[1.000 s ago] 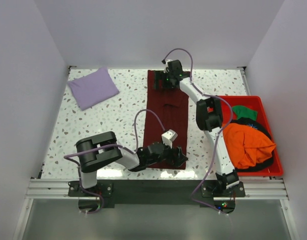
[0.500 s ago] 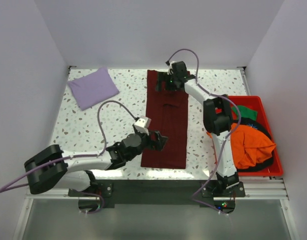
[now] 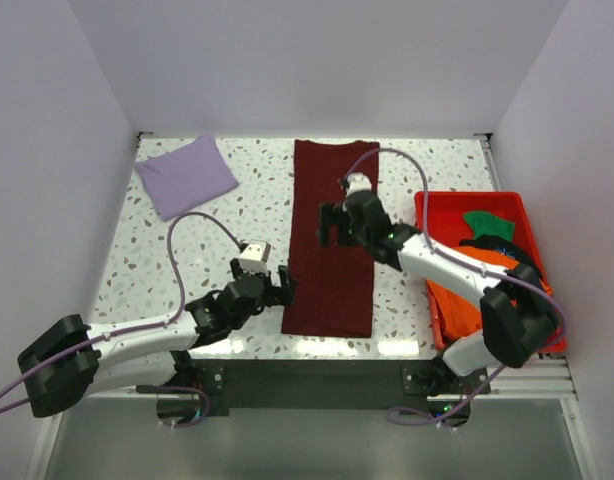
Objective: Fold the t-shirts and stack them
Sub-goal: Fold the tshirt
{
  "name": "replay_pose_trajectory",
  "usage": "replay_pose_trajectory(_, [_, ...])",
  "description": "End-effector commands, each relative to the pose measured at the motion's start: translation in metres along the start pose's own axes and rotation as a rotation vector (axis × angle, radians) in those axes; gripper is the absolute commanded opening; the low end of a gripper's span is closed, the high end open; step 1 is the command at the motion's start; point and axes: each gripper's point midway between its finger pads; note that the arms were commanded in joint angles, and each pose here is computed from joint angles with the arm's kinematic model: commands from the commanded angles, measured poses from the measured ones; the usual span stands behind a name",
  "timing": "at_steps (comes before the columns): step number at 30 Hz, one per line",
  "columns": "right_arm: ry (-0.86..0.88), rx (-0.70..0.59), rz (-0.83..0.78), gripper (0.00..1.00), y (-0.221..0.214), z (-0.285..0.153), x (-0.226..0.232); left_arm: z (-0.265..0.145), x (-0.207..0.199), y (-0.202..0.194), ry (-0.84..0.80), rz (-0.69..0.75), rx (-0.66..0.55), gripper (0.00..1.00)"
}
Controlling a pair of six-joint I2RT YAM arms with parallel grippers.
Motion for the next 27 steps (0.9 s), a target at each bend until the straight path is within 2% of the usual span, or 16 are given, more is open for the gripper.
replay_pose_trajectory(1, [-0.115, 0.043, 0.046, 0.98, -0.062, -0.027, -0.018, -0.003, 0.015, -0.014, 0.057, -0.004, 0.043, 0.99])
replay_pose_trajectory(3, [-0.141, 0.094, 0.035, 0.98, -0.098, -0.044, -0.022, -0.005, 0.013, -0.020, 0.030, -0.010, 0.057, 0.98])
replay_pose_trajectory(7, [-0.193, 0.153, 0.093, 0.97, -0.136, -0.079, -0.030, -0.008, 0.015, -0.032, 0.015, -0.022, 0.089, 0.98])
replay_pose_trajectory(12, [-0.155, 0.185, 0.111, 0.96, -0.149, -0.098, -0.024, -0.007, 0.018, -0.038, 0.023, -0.017, 0.107, 0.97])
replay_pose_trajectory(20, [-0.173, 0.313, 0.089, 0.94, -0.196, -0.105, -0.022, -0.013, 0.023, -0.046, 0.028, -0.027, 0.134, 0.95])
replay_pose_trajectory(27, [-0.189, 0.341, 0.104, 0.93, -0.213, -0.116, -0.028, -0.013, 0.023, -0.049, 0.033, -0.012, 0.153, 0.94])
Point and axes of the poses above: each gripper's point midway between its finger pads, its own z axis out along the fingers, its own x axis along the line the jaws close on, y = z × x, and after that the axes turned 1 degree about z, right-handed
